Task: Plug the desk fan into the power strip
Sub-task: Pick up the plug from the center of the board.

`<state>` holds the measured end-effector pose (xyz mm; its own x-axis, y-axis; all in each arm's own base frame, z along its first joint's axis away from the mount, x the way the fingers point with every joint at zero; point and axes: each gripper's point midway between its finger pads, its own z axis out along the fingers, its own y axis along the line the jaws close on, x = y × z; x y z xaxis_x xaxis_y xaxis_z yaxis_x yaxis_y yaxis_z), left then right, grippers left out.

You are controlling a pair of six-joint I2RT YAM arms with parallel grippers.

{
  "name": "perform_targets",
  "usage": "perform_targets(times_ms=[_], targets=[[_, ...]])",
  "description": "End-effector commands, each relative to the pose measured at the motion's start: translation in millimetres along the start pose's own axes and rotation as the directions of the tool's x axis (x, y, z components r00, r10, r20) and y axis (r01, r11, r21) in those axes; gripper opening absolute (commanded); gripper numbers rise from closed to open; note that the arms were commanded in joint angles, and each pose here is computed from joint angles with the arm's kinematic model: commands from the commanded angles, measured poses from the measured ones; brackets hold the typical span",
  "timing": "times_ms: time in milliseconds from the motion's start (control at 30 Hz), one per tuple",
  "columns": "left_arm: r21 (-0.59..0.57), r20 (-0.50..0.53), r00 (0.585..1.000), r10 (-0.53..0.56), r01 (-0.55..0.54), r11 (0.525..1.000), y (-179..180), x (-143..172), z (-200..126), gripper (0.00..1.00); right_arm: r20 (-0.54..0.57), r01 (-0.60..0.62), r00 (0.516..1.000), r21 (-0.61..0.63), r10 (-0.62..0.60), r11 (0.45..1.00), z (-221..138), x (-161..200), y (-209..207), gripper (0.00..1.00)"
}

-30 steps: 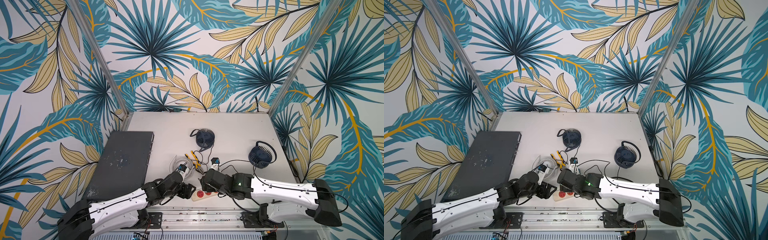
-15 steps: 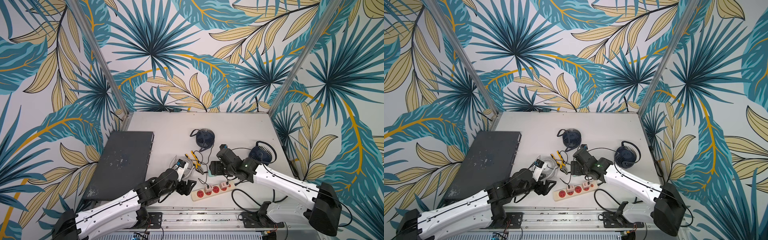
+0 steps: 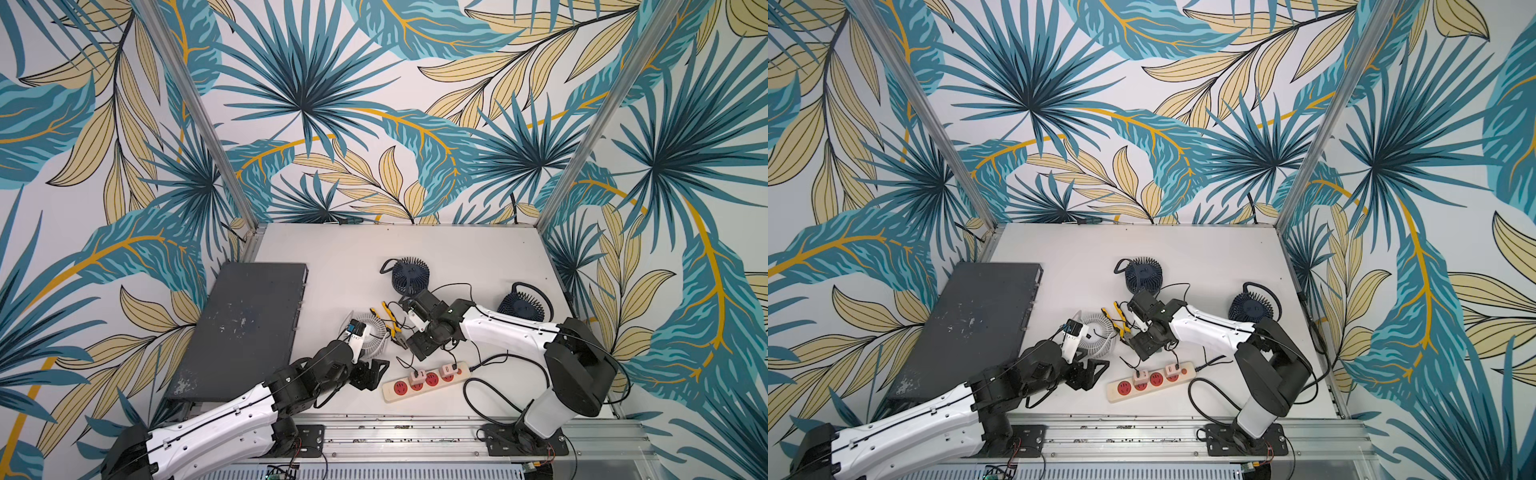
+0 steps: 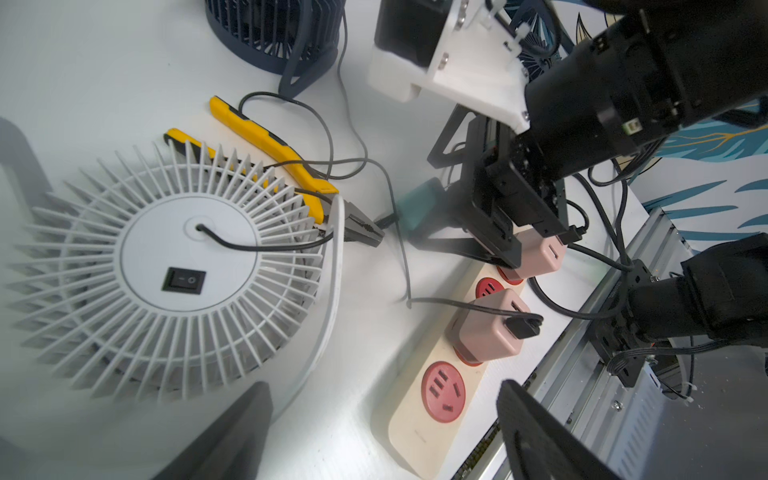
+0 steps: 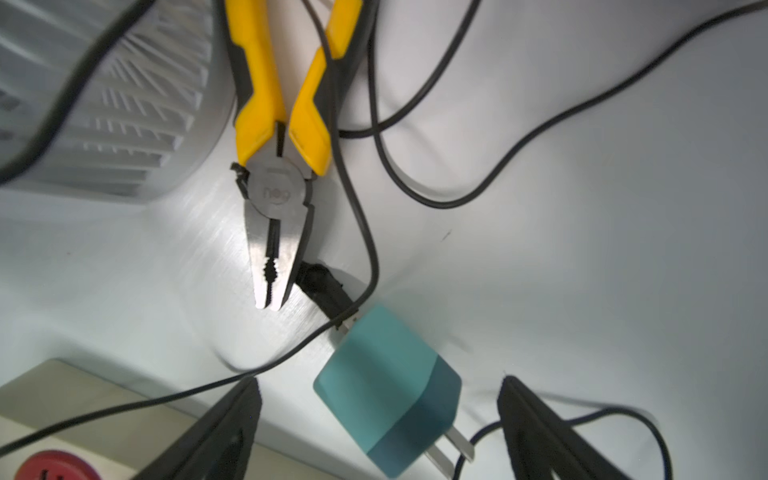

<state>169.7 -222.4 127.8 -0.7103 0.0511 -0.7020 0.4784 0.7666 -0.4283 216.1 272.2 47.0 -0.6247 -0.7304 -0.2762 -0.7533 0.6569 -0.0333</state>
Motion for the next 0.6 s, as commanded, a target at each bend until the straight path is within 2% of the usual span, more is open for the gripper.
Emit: perform_targets(times_ms=[0,100,233,467,567], targets=[[-0.043,0.007,0.999,-0.042,0.042,0.998,12.3,4.2,-2.9,0.89,-0.083,0.181,0.980,0.014,-0.179,0.983,11.6,12.8,-4.4,0.91],[-0.058,0.004,0.998,-0.061,0.061,0.996,17.9,6.8,-4.6,0.89,-0.086,0.233,0.970,0.038,-0.229,0.972,13.8,7.6,-8.5,0.87],[-0.060,0.014,0.997,-0.078,0.079,0.995,20.6,6.2,-5.9,0.89,-0.042,0.276,0.960,0.005,-0.275,0.961,11.3,-5.3,-1.2,0.78],[-0.060,0.024,0.995,-0.092,0.094,0.994,22.5,6.0,-8.1,0.89,-0.069,0.318,0.946,-0.007,-0.318,0.948,22.6,3.7,-0.5,0.61],[-0.058,0.034,0.995,-0.092,0.094,0.994,22.2,3.2,-10.0,0.89,-0.081,0.333,0.940,-0.018,-0.333,0.943,23.5,8.8,0.2,0.62]])
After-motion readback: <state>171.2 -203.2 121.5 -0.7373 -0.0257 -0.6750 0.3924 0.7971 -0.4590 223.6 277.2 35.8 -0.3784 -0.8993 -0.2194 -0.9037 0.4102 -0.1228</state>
